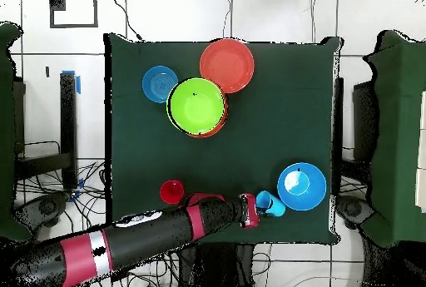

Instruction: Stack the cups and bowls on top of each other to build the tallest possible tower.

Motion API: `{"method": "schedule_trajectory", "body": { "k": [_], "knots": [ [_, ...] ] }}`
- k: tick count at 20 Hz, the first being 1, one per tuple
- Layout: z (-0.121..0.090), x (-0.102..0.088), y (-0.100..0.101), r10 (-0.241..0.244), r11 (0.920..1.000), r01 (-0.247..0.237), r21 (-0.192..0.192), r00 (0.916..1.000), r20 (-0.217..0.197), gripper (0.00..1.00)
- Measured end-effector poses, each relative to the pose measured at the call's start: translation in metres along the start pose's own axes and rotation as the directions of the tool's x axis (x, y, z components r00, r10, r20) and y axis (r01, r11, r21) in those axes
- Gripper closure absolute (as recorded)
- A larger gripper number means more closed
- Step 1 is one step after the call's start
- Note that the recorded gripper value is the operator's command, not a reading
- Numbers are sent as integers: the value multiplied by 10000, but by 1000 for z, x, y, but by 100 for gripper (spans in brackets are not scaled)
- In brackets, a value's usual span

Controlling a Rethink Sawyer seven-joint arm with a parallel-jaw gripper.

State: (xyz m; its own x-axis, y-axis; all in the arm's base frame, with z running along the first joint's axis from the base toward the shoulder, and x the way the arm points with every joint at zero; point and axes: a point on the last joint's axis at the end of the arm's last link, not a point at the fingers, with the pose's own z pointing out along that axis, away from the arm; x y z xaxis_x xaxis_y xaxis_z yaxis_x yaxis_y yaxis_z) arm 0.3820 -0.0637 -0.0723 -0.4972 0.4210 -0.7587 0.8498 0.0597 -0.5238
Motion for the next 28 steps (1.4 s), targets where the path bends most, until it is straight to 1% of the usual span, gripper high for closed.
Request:
{"method": "schedule_trajectory", "body": {
  "k": [7,11,13,15,16,17,18,19,20,21,22,23,24,25,26,28],
  "knots": [
    [3,2,-1,-52,10000,52,52,10000,28,100],
    [1,-3,1,136,9999,-136,-10,9998,-174,100],
    [1,-7,2,416,9990,-425,-126,9971,-633,100],
    [2,-11,1,634,9977,-654,-153,9923,-1067,100],
    [4,-15,-2,855,9960,-882,-107,9844,-1536,100],
    [4,-17,-3,942,9953,-970,-77,9802,-1744,100],
    [5,-20,-6,1071,9940,-1098,-21,9734,-2026,100],
    [7,-25,-10,1250,9919,-1272,66,9616,-2442,100],
    [9,-30,-15,1433,9894,-1444,175,9463,-2897,100],
    [10,-33,-17,1504,9883,-1511,220,9392,-3086,100],
    [11,-35,-19,1588,9869,-1586,277,9297,-3324,100],
    [14,-39,-22,1686,9852,-1676,346,9153,-3659,100],
    [15,-41,-24,1747,9841,-1733,387,9056,-3865,100],
    [17,-44,-27,1800,9830,-1781,435,8922,-4143,100],
    [18,-46,-28,1830,9824,-1810,460,8836,-4310,100],
    [18,-49,-30,1823,9819,-1842,435,8594,-4777,100]
  ]
}}
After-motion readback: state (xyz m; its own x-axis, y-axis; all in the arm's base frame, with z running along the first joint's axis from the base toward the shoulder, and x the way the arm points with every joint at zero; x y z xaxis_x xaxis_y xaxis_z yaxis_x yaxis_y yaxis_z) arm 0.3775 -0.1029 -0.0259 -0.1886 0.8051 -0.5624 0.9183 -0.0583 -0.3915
